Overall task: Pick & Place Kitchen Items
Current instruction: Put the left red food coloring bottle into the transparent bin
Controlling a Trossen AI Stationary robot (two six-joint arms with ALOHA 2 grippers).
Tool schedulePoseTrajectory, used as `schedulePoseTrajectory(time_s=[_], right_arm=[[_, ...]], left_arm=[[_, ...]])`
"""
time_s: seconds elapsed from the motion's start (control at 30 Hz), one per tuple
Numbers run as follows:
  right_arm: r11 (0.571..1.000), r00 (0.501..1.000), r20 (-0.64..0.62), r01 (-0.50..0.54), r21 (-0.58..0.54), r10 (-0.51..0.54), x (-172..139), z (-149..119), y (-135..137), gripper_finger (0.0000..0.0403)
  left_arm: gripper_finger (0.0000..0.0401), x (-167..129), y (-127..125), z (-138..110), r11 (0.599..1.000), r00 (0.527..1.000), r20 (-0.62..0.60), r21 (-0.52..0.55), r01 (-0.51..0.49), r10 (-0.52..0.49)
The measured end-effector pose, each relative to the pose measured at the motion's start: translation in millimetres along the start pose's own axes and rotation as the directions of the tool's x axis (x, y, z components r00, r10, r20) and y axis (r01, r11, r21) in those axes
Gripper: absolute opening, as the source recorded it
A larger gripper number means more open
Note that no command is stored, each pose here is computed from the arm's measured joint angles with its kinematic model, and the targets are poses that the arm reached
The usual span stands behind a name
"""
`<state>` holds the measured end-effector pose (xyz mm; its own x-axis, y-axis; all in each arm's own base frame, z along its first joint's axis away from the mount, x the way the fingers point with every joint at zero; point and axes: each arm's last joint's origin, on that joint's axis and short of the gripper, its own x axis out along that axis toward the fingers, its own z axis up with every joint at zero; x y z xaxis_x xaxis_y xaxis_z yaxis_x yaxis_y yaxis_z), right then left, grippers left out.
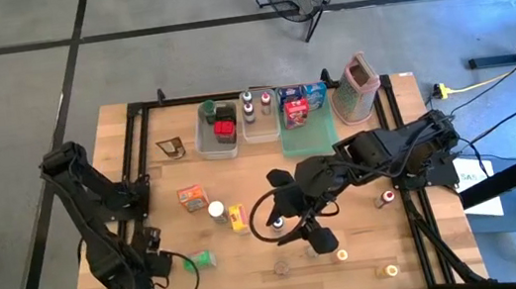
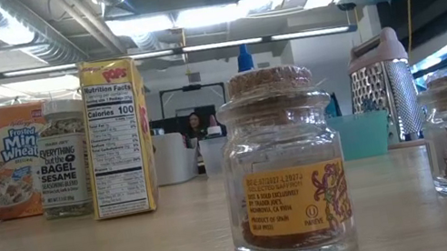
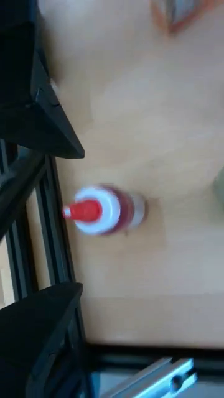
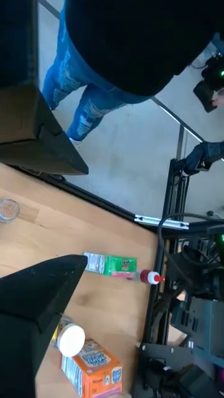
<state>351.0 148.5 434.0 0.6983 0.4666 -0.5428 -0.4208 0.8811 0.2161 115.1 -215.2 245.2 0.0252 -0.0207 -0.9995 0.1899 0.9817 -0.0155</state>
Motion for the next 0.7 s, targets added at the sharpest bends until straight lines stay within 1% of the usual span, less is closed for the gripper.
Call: schedulePoseTrajectory(time_s=[0.07,0.13,0.23,0.33,0.43,0.53,0.63,0.7], right_arm=[[1.000,1.000,0.000,0.000,0.000,0.000,0.0,0.0,0.1,0.0224],[1.000,1.000,0.000,0.000,0.016,0.000,0.0,0.0,0.3,0.0224],[0.999,1.000,0.000,-0.001,0.046,0.001,0.1,-0.1,0.4,0.0224],[0.999,1.000,0.000,-0.001,0.051,0.001,0.1,-0.1,0.6,0.0224],[0.999,1.000,0.000,-0.001,0.051,0.001,0.1,-0.1,0.6,0.0224],[0.999,1.000,0.000,-0.001,0.051,0.001,0.1,-0.1,0.6,0.0224],[0.999,1.000,0.000,-0.001,0.051,0.001,0.1,-0.1,0.6,0.0224],[0.999,1.000,0.000,-0.001,0.051,0.001,0.1,-0.1,0.6,0.0224]], left_arm=[[0.0336,7.2,1.4,-2.2,1.000,1.000,-0.022,0.011,0.015,-0.015],[0.0336,12.1,3.9,-4.1,1.000,0.999,-0.033,-0.001,-0.006,0.006],[0.0336,15.8,6.0,-4.5,0.999,0.999,-0.011,0.016,-0.040,0.040],[0.0336,17.2,6.9,-4.3,0.997,0.998,0.007,0.057,-0.058,0.058],[0.0336,20.1,8.2,-5.3,0.995,0.998,0.004,0.068,-0.067,0.067],[0.0336,26.4,7.4,-4.7,0.997,0.999,0.022,0.067,-0.048,0.046],[0.0336,36.5,5.5,-3.5,0.998,0.999,0.049,0.066,-0.008,0.005],[0.0336,41.1,6.1,-4.1,0.998,0.999,0.052,0.064,-0.004,0.001]])
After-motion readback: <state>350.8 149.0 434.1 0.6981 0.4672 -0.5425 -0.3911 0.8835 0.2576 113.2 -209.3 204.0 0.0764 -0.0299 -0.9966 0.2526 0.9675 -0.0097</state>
